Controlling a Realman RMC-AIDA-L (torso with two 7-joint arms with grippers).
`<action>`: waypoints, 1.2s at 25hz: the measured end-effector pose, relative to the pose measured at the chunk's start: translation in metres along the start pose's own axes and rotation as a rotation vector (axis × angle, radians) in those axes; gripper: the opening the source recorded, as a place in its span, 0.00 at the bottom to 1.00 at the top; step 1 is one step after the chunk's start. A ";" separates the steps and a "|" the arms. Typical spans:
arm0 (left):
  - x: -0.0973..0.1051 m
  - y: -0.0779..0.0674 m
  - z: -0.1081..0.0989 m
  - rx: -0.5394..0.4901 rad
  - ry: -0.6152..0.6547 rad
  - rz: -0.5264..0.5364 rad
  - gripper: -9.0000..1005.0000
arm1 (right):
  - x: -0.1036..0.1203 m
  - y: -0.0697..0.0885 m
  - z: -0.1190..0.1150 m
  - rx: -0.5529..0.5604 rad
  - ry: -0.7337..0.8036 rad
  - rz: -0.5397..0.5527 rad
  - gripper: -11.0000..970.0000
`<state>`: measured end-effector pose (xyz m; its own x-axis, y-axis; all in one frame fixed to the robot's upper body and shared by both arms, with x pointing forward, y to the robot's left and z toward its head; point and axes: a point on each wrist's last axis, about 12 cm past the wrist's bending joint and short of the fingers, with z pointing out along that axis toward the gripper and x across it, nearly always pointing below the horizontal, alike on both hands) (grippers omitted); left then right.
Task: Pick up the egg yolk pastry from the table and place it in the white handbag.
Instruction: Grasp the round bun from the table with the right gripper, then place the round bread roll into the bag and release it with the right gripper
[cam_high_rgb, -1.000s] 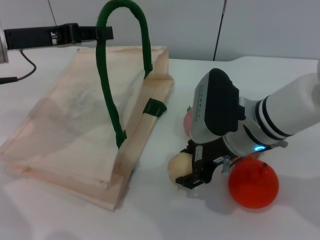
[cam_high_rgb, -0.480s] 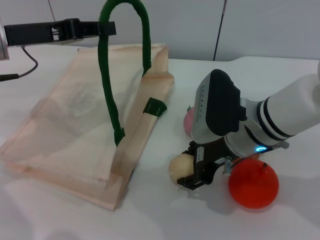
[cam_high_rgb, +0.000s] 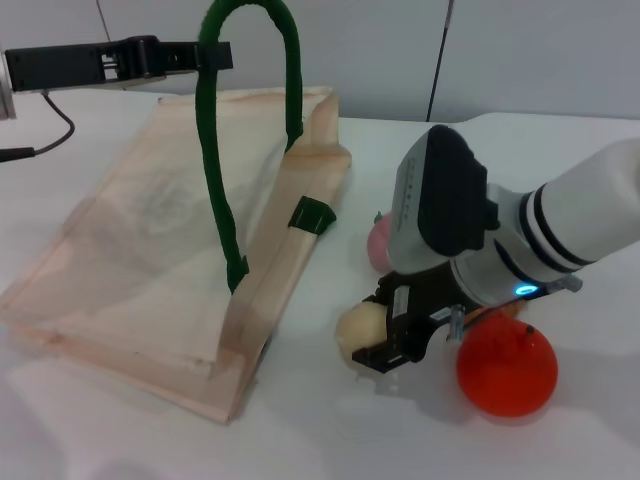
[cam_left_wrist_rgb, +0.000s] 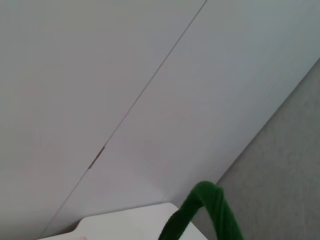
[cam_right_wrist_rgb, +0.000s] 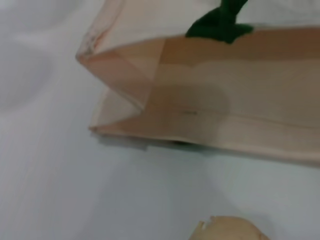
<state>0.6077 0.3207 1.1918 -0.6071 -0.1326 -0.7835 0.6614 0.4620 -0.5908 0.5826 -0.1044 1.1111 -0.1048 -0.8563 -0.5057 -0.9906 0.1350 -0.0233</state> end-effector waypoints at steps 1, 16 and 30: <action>0.000 0.000 0.000 0.001 0.000 0.000 0.14 | 0.000 0.000 -0.002 0.000 -0.006 0.003 0.68; -0.004 -0.003 -0.005 0.027 -0.022 0.009 0.14 | -0.006 -0.004 -0.026 0.018 -0.085 0.018 0.66; -0.012 -0.014 0.000 0.115 -0.046 0.035 0.14 | -0.046 -0.012 -0.035 0.082 -0.187 -0.058 0.65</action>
<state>0.6058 0.3156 1.2095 -0.5639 -0.1591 -0.8104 0.7297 0.3634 -0.5792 0.5964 -0.0846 1.1651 -0.0224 -0.7576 -0.6523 -0.9832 0.1350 -0.1230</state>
